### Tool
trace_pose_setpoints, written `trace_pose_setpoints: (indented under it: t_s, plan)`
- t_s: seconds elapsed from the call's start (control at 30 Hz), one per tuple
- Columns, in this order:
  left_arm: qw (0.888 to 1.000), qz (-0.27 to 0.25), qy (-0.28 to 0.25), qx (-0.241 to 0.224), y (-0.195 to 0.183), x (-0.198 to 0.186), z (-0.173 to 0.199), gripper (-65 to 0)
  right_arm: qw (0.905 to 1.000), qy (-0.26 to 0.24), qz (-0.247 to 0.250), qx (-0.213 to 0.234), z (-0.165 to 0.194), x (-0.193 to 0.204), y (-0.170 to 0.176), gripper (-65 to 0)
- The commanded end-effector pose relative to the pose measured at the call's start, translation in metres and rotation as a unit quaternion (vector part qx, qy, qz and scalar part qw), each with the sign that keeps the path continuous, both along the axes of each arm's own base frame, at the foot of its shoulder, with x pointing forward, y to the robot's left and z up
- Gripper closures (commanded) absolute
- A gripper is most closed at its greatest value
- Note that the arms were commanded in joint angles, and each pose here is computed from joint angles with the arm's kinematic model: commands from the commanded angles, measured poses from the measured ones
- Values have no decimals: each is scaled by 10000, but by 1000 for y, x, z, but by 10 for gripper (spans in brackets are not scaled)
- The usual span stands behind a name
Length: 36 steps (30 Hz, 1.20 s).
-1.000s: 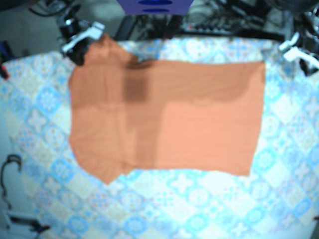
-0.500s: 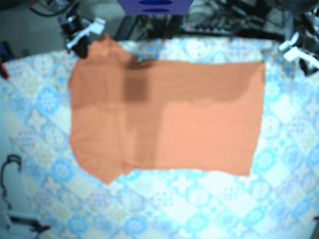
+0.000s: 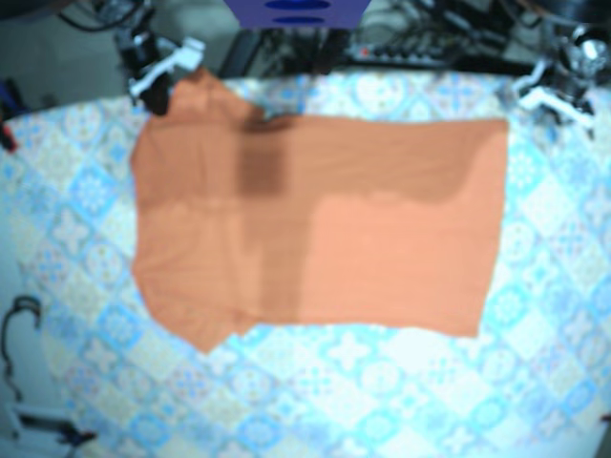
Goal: Fold the T-shirt properly
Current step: 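Lower both grippers and pinch the two corners of the shirt edge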
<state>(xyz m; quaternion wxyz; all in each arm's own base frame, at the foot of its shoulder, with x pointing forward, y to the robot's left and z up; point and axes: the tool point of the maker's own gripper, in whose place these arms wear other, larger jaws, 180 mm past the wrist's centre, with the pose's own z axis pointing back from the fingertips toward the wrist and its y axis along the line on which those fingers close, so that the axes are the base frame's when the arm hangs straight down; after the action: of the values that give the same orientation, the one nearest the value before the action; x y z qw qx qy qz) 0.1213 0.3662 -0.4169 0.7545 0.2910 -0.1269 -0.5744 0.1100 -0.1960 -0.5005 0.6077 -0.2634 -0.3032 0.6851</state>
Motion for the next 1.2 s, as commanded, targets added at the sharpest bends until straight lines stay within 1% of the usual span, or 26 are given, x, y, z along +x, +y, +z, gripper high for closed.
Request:
trace_pose_setpoints:
  t_s: [0.0, 0.13, 0.2, 0.27, 0.3, 0.37, 0.47, 0.53, 0.77, 0.97, 1.07, 1.17]
  plan:
    - [9999, -69, -102, 72, 4, 8, 3, -185, 9983, 584, 64, -56, -16, -22, -1, 0]
    - [9998, -177, 30, 15, -4, 13, -14, -186, 9983, 577, 66, -54, -15, -21, -1, 0]
    - [9994, -295, 165, -49, -13, 15, -22, -186, 9983, 577, 66, -54, -15, -21, -1, 0]
    - [9990, -310, 307, -19, -16, 17, -27, -187, 9983, 577, 66, -54, -15, -21, -1, 0]
    - [9986, -351, 387, -24, -20, 17, -30, -196, 9983, 577, 66, -54, -15, -21, -1, 0]
    - [9973, -510, 527, -69, -33, 21, -37, -237, 9983, 577, 66, -54, -15, -21, -1, 0]
    - [9952, -747, 619, -125, -48, 29, -42, -316, 9983, 577, 72, -59, -15, -21, -1, 0]
    - [9952, -767, 606, -60, -50, 35, -42, -336, 9983, 577, 72, -59, -15, -21, -1, 0]
    - [9933, -1008, 559, -120, -68, 49, -45, -336, 9983, 578, 53, -75, -15, -21, -2, 0]
    - [9926, -1084, 421, -351, -94, 61, -49, -336, 9983, 571, 54, -72, -15, -21, -2, 0]
    - [9911, -1233, 465, -166, -97, 60, -51, -336, 9983, 578, 53, -75, -15, -21, -2, 0]
    - [9891, -1379, 512, -89, -102, 57, -54, -336, 9983, 578, 53, -75, -15, -21, -2, 0]
